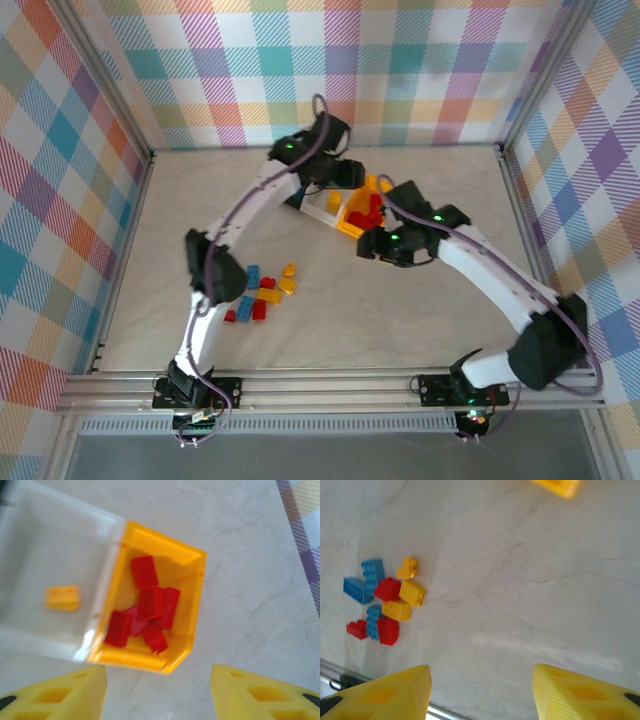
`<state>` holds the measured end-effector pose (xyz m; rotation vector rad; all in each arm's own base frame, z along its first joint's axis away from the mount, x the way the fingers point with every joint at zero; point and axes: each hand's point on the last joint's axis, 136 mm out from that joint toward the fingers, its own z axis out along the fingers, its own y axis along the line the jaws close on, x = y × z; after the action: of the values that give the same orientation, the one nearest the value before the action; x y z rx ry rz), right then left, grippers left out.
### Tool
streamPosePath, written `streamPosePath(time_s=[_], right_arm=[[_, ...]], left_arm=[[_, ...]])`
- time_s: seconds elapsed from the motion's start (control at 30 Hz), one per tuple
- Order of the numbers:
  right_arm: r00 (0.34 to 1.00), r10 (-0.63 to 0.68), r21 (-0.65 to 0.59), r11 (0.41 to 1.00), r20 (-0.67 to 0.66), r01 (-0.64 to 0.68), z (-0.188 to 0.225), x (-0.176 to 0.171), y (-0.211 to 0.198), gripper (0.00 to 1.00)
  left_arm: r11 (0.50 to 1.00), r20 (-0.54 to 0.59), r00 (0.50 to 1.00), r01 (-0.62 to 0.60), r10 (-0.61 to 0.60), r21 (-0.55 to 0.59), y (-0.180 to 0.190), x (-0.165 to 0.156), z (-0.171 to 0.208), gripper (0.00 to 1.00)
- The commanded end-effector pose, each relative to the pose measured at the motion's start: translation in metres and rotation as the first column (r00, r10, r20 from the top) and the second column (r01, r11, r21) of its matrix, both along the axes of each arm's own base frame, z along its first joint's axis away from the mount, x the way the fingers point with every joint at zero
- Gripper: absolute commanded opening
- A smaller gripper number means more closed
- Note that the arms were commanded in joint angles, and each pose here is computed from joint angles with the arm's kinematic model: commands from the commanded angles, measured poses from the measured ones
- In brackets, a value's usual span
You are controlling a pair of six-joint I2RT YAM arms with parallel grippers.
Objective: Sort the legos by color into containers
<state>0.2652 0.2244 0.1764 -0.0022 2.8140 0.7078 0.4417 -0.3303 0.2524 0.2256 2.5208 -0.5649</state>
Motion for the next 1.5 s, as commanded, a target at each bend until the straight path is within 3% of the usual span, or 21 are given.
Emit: streamPosePath(time_s=[0.0, 0.2, 0.43, 0.73, 1.13, 1.3, 1.47], right_arm=[[0.988, 0.152, 0.02, 0.988, -0.033, -0.151, -0.012, 0.005, 0.047, 0.57], [0.946, 0.275, 0.034, 0.961, -0.171, -0.273, -0.05, 0.011, 0.124, 0.63], [0.919, 0.279, 0.023, 0.958, -0.279, -0.284, -0.089, 0.024, 0.174, 0.63], [0.907, 0.239, -0.037, 0.963, -0.346, -0.267, -0.126, 0.026, 0.183, 0.63], [0.924, 0.195, -0.069, 0.971, -0.33, -0.23, -0.146, 0.038, 0.195, 0.54], [0.927, 0.193, -0.068, 0.972, -0.321, -0.225, -0.145, 0.043, 0.2, 0.39], [0.933, 0.195, -0.067, 0.972, -0.304, -0.225, -0.141, 0.046, 0.2, 0.31]], left_arm=[[0.971, -0.069, 0.98, -0.171, 0.185, 0.164, 0.098, -0.029, -0.01, 0.59], [0.913, -0.152, 0.911, -0.349, 0.383, 0.213, 0.199, -0.085, -0.046, 0.63], [0.872, -0.201, 0.859, -0.417, 0.47, 0.257, 0.252, -0.152, -0.069, 0.67], [0.855, -0.238, 0.827, -0.459, 0.51, 0.241, 0.269, -0.186, -0.082, 0.69], [0.867, -0.244, 0.837, -0.437, 0.49, 0.24, 0.274, -0.192, -0.077, 0.69], [0.871, -0.246, 0.841, -0.43, 0.483, 0.239, 0.274, -0.192, -0.077, 0.69], [0.872, -0.255, 0.839, -0.426, 0.481, 0.243, 0.275, -0.193, -0.082, 0.69]])
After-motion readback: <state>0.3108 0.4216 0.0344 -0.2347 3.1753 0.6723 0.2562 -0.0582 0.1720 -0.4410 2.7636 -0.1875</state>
